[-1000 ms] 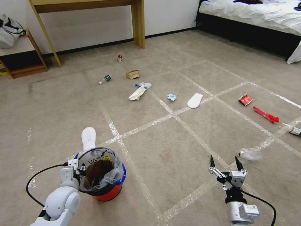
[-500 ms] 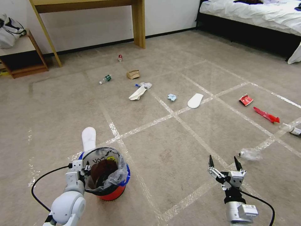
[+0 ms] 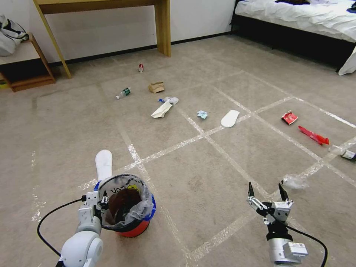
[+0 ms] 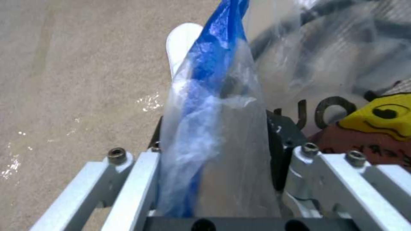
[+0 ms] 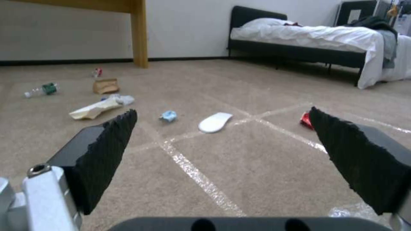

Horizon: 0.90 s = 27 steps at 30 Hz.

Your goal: Pick up the trash bin and place the garbage on the floor into it.

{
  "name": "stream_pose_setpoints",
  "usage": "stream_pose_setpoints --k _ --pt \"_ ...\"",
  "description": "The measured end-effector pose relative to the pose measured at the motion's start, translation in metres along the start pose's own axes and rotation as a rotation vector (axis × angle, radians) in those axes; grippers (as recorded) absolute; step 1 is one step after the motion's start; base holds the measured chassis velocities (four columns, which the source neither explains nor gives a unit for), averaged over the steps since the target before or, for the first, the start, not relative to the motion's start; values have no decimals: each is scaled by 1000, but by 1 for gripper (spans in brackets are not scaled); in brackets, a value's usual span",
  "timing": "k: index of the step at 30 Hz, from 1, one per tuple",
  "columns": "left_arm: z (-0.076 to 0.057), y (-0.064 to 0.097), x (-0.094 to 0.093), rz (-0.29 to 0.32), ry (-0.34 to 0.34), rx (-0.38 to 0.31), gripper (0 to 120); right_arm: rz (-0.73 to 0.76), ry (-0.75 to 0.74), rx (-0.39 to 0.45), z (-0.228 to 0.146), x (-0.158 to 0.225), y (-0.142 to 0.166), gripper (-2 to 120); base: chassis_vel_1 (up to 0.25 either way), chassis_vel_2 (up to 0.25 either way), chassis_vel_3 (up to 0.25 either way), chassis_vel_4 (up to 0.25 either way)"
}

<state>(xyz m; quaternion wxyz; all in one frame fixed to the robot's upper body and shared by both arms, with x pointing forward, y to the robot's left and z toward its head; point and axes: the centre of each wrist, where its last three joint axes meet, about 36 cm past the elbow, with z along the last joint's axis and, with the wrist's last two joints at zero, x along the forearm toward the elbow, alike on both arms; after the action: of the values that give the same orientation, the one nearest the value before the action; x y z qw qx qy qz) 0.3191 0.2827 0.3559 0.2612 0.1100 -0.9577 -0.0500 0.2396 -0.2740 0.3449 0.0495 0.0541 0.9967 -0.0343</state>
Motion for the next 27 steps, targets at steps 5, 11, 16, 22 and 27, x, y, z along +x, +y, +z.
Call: stream_pose_setpoints --k 5,11,16,22,27 --pt "2 -3 3 -2 -24 9 26 0 -7 2 -2 -1 -1 100 0 0 0 0" --pt "0 -9 9 0 -68 35 22 4 -14 -3 -6 -11 -8 100 0 0 0 0" --pt "-5 -15 19 11 -118 77 11 -5 -32 -14 -18 -36 -21 100 0 0 0 0" --pt "-9 -13 37 -50 -178 137 4 -75 -22 -23 -9 -82 -58 100 0 0 0 0" --pt "-4 -11 55 -92 -193 174 4 -200 -8 0 -2 -118 -82 100 0 0 0 0"
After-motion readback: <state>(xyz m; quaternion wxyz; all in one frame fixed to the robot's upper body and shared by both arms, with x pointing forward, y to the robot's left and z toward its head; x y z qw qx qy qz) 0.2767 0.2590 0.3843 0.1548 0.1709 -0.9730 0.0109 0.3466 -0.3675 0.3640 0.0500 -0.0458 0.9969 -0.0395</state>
